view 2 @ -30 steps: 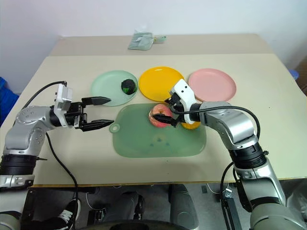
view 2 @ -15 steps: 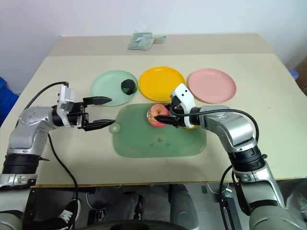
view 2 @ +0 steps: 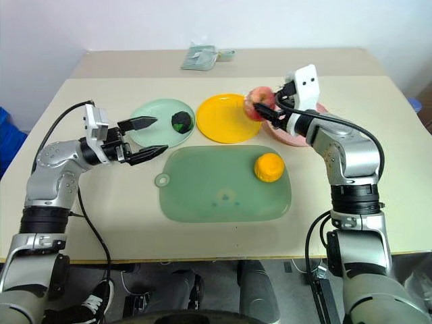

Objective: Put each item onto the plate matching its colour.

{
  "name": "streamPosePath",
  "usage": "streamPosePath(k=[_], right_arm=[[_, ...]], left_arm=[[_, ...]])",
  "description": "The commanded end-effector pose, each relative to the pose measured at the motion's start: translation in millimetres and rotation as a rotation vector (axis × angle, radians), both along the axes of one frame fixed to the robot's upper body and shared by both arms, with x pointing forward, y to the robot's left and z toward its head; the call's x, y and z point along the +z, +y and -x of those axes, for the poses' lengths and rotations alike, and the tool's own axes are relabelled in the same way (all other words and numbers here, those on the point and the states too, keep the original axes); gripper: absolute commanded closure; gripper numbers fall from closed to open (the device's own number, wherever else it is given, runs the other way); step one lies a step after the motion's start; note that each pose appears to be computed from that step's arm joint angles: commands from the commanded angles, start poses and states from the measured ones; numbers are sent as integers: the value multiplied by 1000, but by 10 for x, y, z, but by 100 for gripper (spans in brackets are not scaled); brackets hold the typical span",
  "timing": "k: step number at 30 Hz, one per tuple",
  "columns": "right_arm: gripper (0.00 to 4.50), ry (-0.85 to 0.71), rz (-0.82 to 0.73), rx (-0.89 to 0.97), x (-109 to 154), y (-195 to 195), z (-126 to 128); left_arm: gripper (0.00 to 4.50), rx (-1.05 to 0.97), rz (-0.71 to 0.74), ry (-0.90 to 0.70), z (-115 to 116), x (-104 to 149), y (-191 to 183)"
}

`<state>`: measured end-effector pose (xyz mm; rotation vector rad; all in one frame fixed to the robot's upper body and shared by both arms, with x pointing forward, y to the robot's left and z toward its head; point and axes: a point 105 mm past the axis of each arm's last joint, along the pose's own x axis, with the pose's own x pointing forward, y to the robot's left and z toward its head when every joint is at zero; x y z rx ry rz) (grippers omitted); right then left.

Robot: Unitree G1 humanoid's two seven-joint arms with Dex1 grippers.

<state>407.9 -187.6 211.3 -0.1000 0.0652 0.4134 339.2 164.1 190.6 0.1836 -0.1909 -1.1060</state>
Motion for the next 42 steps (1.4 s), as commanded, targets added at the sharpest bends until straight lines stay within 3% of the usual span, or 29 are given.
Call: streamPosePath(k=[1, 5, 9, 10, 16, 19, 21, 23, 32, 40, 42], right_arm=[[205, -69, 41, -169, 135, -309, -114], [205, -9, 34, -173, -39, -362, -139], [22, -31, 39, -178, -17, -349, -154], [6, -38, 37, -184, 3, -358, -155], [6, -146, -164, 37, 397, -86, 33], [6, -17, -100, 401, 234, 310, 511], [6, 117, 33, 488, -54, 326, 743], [6, 191, 135, 466, -237, 208, 818], [6, 315, 285, 400, -515, -115, 909], [6, 328, 235, 434, -606, 45, 886], [61, 330, 247, 429, -632, 44, 868]], left_arm=[[0, -40, 23, -27, 73, 73, -51], [0, -79, 49, 4, 131, 70, -80], [0, -82, 40, 4, 139, 75, -60], [0, -83, 39, 6, 141, 75, -55], [0, -147, 119, 36, 234, 216, 0], [0, -210, 128, 77, 314, 240, 18], [0, -222, 105, 88, 336, 209, 21], [0, -225, 85, 98, 348, 174, 22], [0, -215, 38, 106, 356, 111, 58], [0, -192, 30, 93, 333, 125, 89], [0, -183, 26, 89, 327, 131, 107]])
